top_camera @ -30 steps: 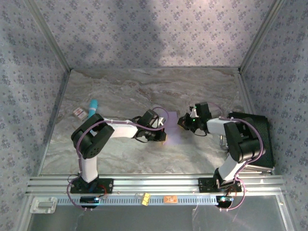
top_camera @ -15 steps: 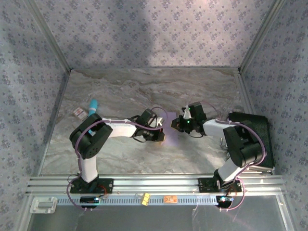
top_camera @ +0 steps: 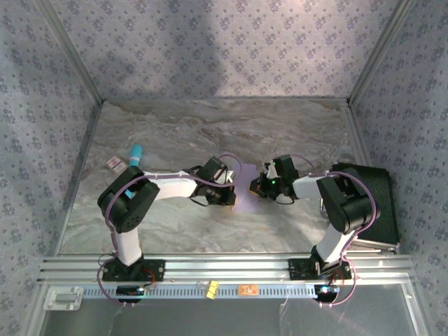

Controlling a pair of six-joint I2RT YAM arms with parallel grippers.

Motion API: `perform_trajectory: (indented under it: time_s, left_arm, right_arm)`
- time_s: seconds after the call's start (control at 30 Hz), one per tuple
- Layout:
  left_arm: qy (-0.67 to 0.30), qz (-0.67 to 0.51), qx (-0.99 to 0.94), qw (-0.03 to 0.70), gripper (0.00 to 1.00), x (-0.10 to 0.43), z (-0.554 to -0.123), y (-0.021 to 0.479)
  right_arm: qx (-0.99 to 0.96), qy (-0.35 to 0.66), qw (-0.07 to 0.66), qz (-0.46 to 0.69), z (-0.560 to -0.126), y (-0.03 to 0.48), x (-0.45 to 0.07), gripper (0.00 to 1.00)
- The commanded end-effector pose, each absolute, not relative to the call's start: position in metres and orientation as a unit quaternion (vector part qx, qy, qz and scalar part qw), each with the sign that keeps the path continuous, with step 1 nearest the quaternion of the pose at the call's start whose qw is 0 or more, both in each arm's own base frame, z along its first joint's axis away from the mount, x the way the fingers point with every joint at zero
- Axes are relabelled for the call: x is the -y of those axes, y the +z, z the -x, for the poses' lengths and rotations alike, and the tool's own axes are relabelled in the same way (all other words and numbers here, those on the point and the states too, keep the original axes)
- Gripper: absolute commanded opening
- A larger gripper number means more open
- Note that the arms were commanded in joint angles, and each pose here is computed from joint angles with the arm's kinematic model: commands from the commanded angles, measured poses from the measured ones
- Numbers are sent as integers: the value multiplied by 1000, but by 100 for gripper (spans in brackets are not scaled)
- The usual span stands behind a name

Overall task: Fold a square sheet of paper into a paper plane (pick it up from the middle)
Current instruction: Fold the triangle a second time at the center of the table.

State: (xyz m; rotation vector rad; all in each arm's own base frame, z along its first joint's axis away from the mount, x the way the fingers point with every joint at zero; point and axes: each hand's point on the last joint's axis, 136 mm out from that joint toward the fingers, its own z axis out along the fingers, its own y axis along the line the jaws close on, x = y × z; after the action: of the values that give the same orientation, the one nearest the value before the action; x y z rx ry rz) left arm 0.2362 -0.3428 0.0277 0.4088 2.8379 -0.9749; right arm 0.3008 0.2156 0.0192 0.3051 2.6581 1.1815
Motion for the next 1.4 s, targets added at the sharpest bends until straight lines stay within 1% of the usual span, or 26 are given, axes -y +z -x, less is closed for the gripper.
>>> perform_trajectory:
  time_s: [0.0,0.13,0.27,0.57,0.83,1.07,1.23,1.37]
  left_arm:
    - [-341,-110,-931,75,2,352,-248,66]
    - [-370,-109,-920,72,3,368,-246,77]
    - [-377,-108,-918,54,2,378,-241,72]
    - [-383,-102,-917,42,2,393,-245,56]
    - [-365,-94,-926,28,3,386,-241,26]
    - [-337,-100,-936,19,3,371,-224,-7]
    - [-329,-95,-939,24,3,363,-221,-9]
    - [-338,-99,-935,37,4,365,-225,7]
  right_arm:
    - [-919,362,91,-129,-289,-3,-203,0]
    - [-919,360,92,-131,-289,-3,-202,0]
    - [-918,362,91,-132,-288,-2,-203,0]
    - [-919,360,93,-133,-288,-1,-201,0]
    - [-919,359,93,-133,-287,-1,-200,0]
    - [-920,358,91,-133,-287,-2,-199,0]
    - [-919,359,92,-136,-288,-1,-197,0]
    - [-920,354,89,-140,-288,-3,-194,0]
